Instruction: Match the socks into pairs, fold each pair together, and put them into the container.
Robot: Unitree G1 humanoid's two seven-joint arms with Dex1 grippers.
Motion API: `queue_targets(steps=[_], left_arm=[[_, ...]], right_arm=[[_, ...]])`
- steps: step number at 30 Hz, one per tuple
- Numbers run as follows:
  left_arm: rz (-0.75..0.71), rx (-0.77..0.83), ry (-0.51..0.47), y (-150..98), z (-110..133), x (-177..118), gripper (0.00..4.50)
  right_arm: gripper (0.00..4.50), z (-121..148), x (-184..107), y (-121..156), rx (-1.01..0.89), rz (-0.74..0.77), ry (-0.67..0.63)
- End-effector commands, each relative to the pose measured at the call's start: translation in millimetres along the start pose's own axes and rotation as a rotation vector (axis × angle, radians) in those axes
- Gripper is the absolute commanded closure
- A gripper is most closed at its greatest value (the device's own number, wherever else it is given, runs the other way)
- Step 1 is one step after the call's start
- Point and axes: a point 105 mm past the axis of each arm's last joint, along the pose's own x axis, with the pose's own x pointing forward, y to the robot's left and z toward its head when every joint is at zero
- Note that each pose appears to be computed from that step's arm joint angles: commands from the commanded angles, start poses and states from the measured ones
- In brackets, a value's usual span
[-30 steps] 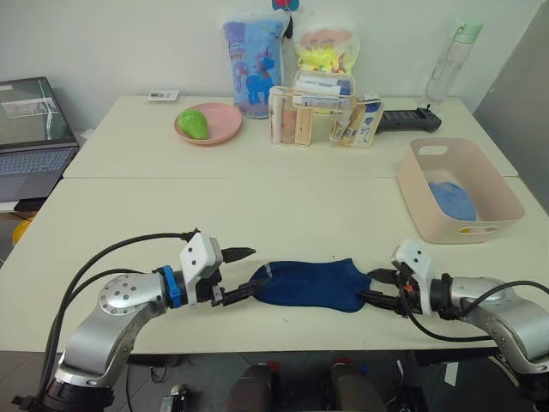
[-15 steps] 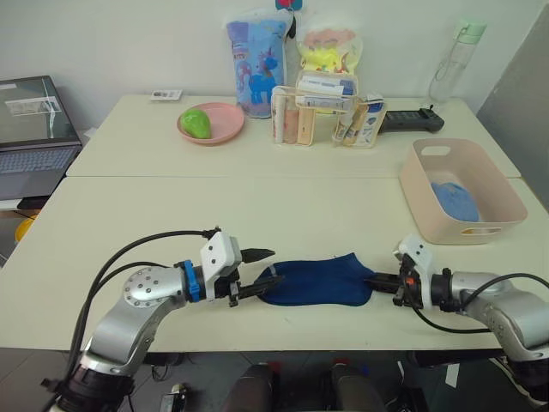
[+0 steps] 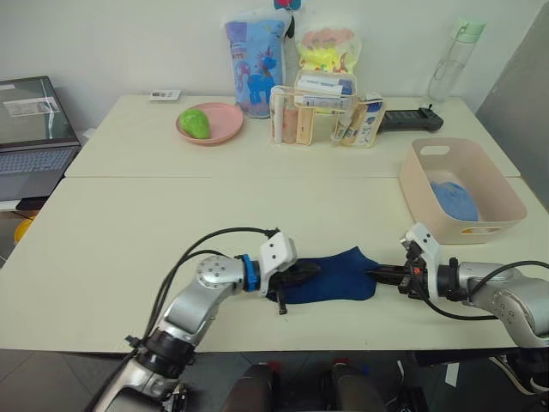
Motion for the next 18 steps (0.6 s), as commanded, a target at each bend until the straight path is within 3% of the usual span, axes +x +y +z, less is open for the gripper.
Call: queue_targets(steps=[1, 7, 18], left_arm=[[0.027, 0.027, 0.038, 7, -9, 7, 4.49], [0.039, -0.017, 0.126, 5, -38, 6, 4.49], [0.041, -0.048, 0.086, -4, -33, -4, 4.49]], right_arm=[[4.5, 16, -7, 13, -0.032, 0.07, -0.055], [4.5, 28, -9, 48, -0.019, 0.266, -0.091], [4.5, 65, 31, 87, 0.034, 0.456, -0.206]])
